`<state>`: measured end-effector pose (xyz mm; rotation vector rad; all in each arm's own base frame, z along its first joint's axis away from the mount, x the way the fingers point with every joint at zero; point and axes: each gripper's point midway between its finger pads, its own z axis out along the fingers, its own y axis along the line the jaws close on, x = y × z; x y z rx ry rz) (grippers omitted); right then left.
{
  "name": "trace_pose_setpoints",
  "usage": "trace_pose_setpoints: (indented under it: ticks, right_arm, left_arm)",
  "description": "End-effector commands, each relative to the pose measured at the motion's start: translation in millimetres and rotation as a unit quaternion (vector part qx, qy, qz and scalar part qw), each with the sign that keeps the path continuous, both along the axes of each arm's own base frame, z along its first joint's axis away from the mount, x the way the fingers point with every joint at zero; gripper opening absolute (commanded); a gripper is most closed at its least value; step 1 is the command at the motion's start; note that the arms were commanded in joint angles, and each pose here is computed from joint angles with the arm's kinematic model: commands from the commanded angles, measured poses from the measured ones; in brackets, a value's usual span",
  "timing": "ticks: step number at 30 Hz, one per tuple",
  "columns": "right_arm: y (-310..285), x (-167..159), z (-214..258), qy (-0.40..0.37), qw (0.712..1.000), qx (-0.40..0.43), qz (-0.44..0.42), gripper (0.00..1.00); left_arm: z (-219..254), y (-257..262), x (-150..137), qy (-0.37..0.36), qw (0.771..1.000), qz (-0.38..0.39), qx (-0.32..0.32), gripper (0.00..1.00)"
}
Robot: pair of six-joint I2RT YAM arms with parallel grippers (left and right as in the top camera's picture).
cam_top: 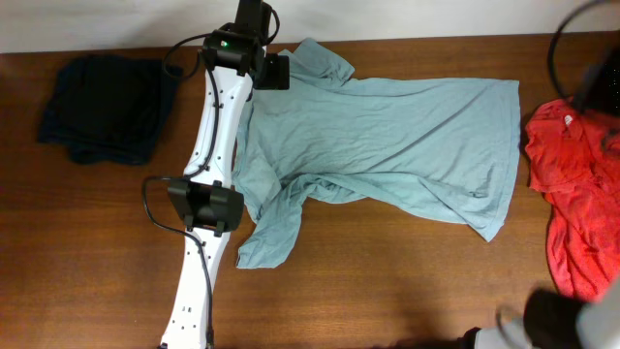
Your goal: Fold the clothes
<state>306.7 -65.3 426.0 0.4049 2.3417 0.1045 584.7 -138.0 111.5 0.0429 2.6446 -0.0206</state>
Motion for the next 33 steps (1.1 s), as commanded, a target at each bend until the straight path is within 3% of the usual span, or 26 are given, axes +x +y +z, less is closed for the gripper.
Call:
trace_pose_setpoints:
  ticks: [1, 8, 13, 18, 23, 26, 33]
  right_arm:
    - [-5, -36, -38, 0.073, 0.997, -0.015, -0.029, 0.04]
    - [12, -89, -148, 0.234, 0.97, 0.043, -0.043, 0.05]
    - [31, -115, -241, 0.386, 0.915, 0.111, -0.024, 0.05]
    - [33, -114, -295, 0.456, 0.879, 0.136, -0.017, 0.05]
    - [26, -90, -325, 0.464, 0.875, 0.137, -0.016, 0.06]
    - [22, -78, -339, 0.461, 0.877, 0.136, -0.014, 0.25]
    - [7, -71, -356, 0.47, 0.874, 0.113, -0.054, 0.44]
  left_arm:
    - [12, -1, 0, -0.01, 1.0, 0.002, -0.008, 0.99]
    - [12, -1, 0, -0.01, 1.0, 0.002, -0.008, 0.99]
    - [12, -1, 0, -0.01, 1.0, 0.002, -0.008, 0.99]
    - [12, -1, 0, -0.01, 1.0, 0.002, -0.008, 0.99]
    - [12, -1, 0, -0.01, 1.0, 0.002, -0.008, 0.99]
    - [12, -1, 0, -0.01, 1.0, 0.002, -0.008, 0.99]
    - [12, -1, 0, -0.01, 1.0, 0.003, -0.008, 0.99]
